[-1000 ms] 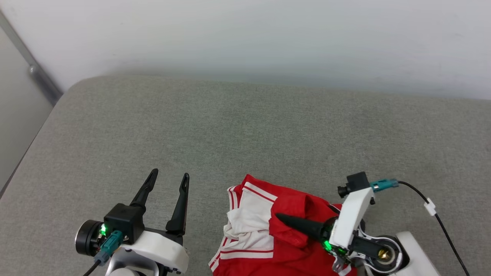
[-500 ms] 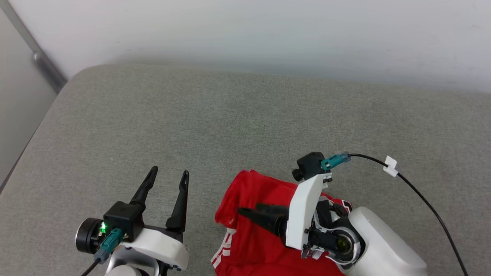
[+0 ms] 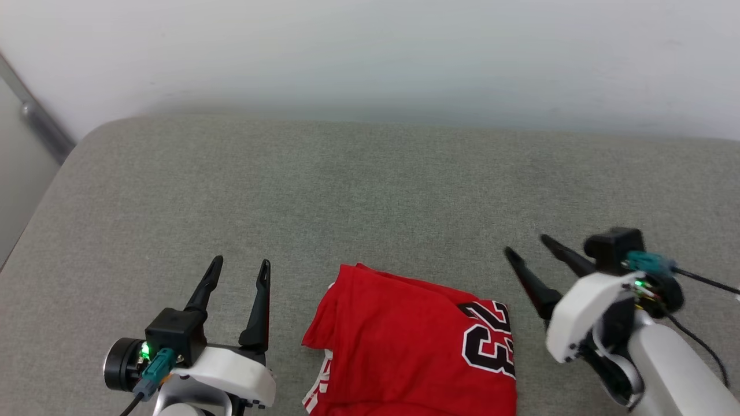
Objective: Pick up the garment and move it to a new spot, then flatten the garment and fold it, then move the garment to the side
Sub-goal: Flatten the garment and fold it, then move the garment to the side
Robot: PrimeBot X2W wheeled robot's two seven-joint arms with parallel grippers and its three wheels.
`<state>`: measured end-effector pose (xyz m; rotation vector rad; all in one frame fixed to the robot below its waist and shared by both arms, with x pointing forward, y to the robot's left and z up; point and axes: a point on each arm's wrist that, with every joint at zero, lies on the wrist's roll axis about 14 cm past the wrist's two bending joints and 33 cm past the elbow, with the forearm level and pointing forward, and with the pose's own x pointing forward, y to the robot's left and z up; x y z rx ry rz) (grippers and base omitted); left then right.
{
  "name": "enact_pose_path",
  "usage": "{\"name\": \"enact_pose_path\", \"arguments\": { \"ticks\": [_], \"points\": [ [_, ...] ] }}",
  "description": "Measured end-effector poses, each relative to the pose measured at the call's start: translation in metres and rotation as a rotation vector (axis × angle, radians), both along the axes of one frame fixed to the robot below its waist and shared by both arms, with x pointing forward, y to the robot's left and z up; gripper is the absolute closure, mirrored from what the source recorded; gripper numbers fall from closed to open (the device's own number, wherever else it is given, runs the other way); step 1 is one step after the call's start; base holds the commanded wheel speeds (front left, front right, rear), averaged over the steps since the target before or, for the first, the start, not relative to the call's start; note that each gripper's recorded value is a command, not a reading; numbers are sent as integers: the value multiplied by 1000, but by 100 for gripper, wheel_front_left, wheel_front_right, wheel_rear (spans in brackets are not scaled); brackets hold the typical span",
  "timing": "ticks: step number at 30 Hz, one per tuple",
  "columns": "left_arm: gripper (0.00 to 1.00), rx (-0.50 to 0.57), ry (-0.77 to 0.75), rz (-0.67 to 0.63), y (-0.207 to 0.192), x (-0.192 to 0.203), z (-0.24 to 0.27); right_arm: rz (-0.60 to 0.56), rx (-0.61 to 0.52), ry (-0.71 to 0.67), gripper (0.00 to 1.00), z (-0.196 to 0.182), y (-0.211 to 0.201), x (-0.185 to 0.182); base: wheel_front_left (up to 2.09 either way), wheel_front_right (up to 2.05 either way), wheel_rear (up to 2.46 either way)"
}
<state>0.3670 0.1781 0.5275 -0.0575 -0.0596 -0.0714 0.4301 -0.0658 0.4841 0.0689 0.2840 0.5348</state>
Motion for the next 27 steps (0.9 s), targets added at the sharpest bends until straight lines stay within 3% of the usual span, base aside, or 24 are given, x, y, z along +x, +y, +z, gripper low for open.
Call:
{"name": "enact_pose_path", "arguments": {
  "ticks": [5, 9, 14, 27],
  "points": [
    [0, -3, -21, 17, 2, 0, 5, -245, -33, -119, 0, 6, -82, -6, 0, 0, 0],
    [0, -6, -37, 22, 3, -3, 8, -365, -18, -232, 0, 29, -112, -22, 0, 0, 0],
    [0, 0, -30, 16, 1, -9, 4, -415, -14, -343, 0, 56, -116, -56, 0, 0, 0],
    [0, 3, -13, -6, -7, -17, -4, -452, 5, -311, 0, 55, -111, -99, 0, 0, 0]
  ]
}}
